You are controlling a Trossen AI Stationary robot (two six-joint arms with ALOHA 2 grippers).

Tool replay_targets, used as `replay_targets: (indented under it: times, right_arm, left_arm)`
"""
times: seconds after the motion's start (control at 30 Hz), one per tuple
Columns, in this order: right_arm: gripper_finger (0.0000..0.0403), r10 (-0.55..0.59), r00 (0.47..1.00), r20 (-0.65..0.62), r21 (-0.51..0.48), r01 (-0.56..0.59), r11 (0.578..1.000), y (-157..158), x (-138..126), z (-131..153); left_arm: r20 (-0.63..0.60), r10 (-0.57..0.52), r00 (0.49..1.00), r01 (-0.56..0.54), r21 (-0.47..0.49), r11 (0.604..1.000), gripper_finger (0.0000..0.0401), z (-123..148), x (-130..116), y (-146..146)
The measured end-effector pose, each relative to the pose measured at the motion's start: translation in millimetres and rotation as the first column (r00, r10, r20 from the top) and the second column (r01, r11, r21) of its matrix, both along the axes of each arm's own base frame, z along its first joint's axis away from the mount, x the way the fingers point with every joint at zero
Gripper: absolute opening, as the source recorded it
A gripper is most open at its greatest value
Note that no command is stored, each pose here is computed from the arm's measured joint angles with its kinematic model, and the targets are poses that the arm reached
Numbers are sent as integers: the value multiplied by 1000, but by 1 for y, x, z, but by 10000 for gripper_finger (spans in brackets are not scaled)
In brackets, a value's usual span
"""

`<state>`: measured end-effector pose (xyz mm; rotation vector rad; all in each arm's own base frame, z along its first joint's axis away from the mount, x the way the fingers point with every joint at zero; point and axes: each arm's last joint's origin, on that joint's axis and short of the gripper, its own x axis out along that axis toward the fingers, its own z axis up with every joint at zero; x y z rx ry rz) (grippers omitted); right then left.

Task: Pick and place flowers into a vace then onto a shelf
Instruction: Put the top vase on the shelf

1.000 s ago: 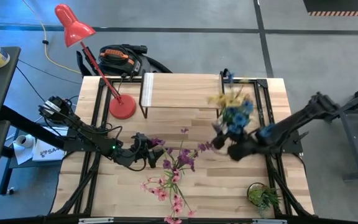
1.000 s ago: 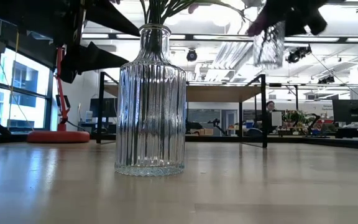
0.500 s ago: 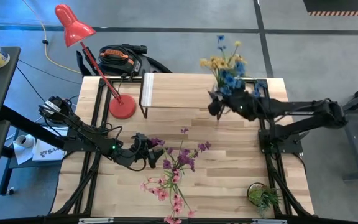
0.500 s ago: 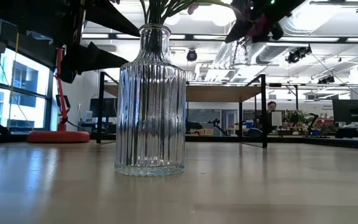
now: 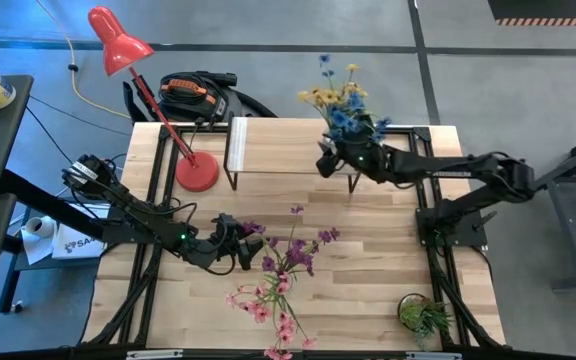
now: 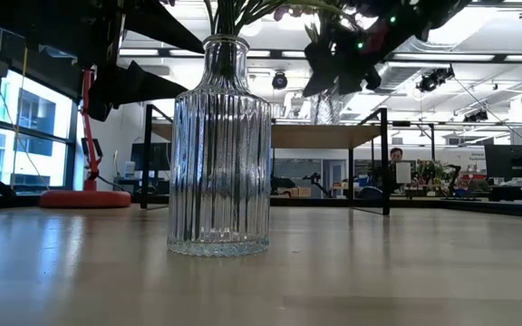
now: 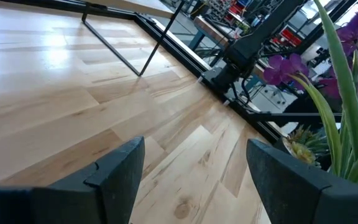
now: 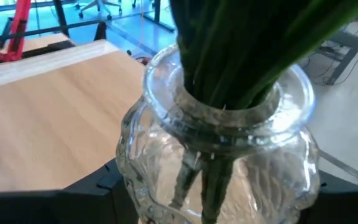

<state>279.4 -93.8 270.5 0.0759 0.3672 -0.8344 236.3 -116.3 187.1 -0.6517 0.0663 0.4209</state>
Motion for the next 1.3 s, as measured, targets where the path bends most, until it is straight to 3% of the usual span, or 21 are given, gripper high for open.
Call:
replay_targets:
  times: [1.3]
  right_arm:
    - [287, -54, 989, -138, -31, 50, 998, -9, -1, -13]
  left_arm:
    - [0, 0, 1000, 0, 0, 1000, 317, 0, 0, 0]
